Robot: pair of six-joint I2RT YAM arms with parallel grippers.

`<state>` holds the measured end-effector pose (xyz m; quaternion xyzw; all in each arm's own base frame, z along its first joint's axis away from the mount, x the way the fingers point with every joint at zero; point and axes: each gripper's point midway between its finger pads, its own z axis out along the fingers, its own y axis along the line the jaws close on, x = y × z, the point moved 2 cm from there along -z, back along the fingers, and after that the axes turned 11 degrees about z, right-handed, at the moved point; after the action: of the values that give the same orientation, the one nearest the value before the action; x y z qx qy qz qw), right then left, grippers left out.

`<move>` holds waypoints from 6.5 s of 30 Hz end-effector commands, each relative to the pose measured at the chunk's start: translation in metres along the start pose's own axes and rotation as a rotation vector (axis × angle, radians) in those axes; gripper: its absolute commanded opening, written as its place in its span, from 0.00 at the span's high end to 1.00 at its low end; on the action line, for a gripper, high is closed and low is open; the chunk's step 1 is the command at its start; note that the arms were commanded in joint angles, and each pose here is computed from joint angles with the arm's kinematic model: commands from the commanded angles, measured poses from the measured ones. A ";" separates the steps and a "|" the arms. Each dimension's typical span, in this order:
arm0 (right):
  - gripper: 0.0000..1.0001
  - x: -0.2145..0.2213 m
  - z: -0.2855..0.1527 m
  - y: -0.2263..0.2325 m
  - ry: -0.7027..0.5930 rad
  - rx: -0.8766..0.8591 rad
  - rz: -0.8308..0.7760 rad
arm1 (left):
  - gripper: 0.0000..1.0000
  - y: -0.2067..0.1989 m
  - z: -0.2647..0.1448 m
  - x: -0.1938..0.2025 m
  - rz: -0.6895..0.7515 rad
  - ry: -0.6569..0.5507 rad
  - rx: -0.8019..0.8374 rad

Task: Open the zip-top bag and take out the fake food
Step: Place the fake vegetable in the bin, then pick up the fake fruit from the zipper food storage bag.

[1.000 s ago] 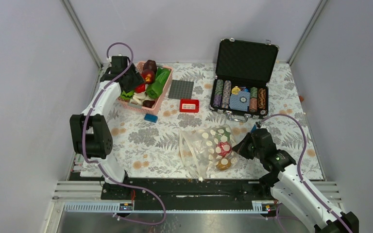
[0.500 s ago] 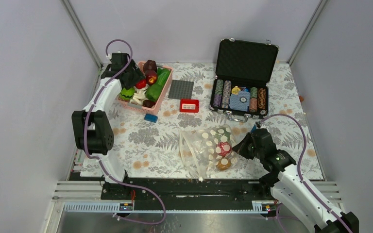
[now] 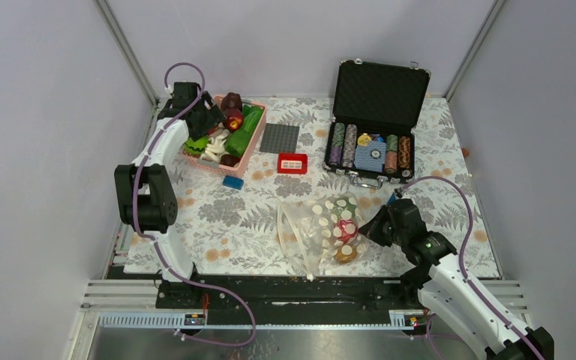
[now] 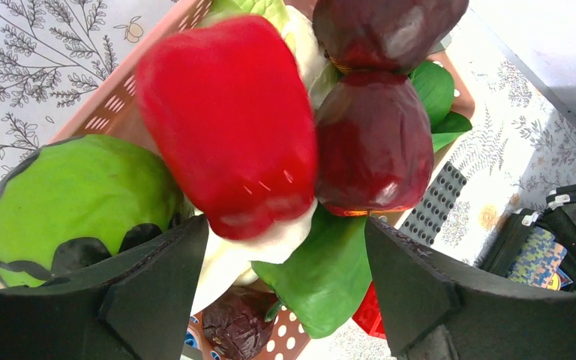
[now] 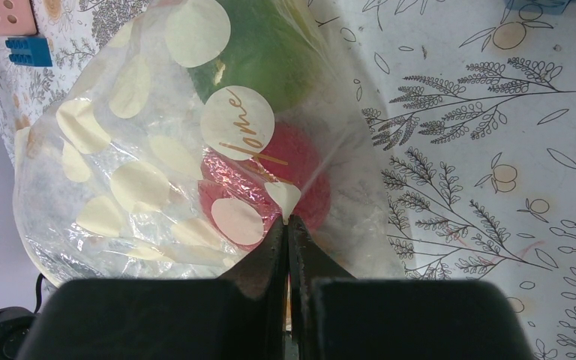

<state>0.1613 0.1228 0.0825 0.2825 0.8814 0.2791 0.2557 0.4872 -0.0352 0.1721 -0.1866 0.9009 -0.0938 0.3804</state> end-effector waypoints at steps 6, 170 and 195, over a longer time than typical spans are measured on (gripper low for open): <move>1.00 -0.002 0.000 0.004 -0.005 -0.020 -0.008 | 0.18 -0.004 0.000 -0.015 -0.009 -0.027 0.038; 1.00 0.025 -0.004 0.034 0.138 -0.159 -0.108 | 0.42 -0.149 -0.158 0.386 0.290 0.238 0.565; 1.00 0.003 -0.010 0.017 -0.026 -0.075 -0.059 | 0.48 -0.055 -0.242 0.230 0.360 0.060 0.351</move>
<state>0.1579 0.1349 0.1010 0.2420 0.8742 0.3115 0.2831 0.1554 -0.1939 0.1606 0.0538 0.9143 -0.2089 0.3428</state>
